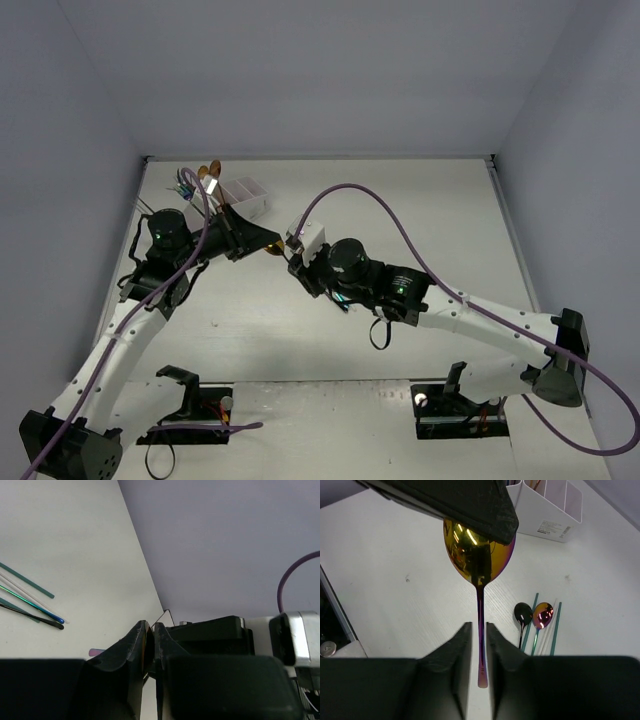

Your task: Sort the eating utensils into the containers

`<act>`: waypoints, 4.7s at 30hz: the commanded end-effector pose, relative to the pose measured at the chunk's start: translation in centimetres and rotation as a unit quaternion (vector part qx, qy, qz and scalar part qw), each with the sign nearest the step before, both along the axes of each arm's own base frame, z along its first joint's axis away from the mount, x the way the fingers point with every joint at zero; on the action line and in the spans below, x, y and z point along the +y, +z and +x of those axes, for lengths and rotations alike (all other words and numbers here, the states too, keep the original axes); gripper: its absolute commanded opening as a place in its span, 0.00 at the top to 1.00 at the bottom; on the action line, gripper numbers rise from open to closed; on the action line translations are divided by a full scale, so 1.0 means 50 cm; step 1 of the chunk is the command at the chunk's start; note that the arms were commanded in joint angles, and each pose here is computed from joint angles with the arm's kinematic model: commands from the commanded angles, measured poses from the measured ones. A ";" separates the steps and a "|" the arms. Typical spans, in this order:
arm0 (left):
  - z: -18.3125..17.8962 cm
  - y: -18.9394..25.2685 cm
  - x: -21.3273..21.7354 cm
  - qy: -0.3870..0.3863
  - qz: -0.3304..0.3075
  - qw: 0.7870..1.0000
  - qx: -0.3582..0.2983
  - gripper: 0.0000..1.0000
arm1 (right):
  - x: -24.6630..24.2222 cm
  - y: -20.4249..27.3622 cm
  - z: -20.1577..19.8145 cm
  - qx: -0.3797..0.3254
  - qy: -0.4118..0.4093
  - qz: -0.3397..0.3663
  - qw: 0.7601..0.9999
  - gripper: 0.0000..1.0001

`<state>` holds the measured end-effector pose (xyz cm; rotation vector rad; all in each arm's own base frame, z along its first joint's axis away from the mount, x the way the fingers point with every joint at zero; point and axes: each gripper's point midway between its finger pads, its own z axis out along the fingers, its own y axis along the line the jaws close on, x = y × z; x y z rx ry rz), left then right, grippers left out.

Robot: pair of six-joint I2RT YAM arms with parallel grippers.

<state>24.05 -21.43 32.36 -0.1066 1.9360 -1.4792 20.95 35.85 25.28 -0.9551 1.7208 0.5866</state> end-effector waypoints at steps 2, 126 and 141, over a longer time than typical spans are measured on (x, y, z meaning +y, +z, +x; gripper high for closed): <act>0.021 0.052 0.008 0.030 -0.031 0.998 -0.042 1.00 | -0.002 0.080 0.030 -0.046 -0.027 0.059 0.997 0.47; 0.155 -0.362 -0.001 0.268 0.355 0.886 0.132 0.30 | -0.297 -0.226 0.255 0.080 -0.393 -0.075 0.913 0.35; 0.174 -0.497 -0.077 0.307 0.430 0.825 0.201 0.50 | -0.423 -0.231 0.241 0.110 -0.446 -0.017 0.888 0.30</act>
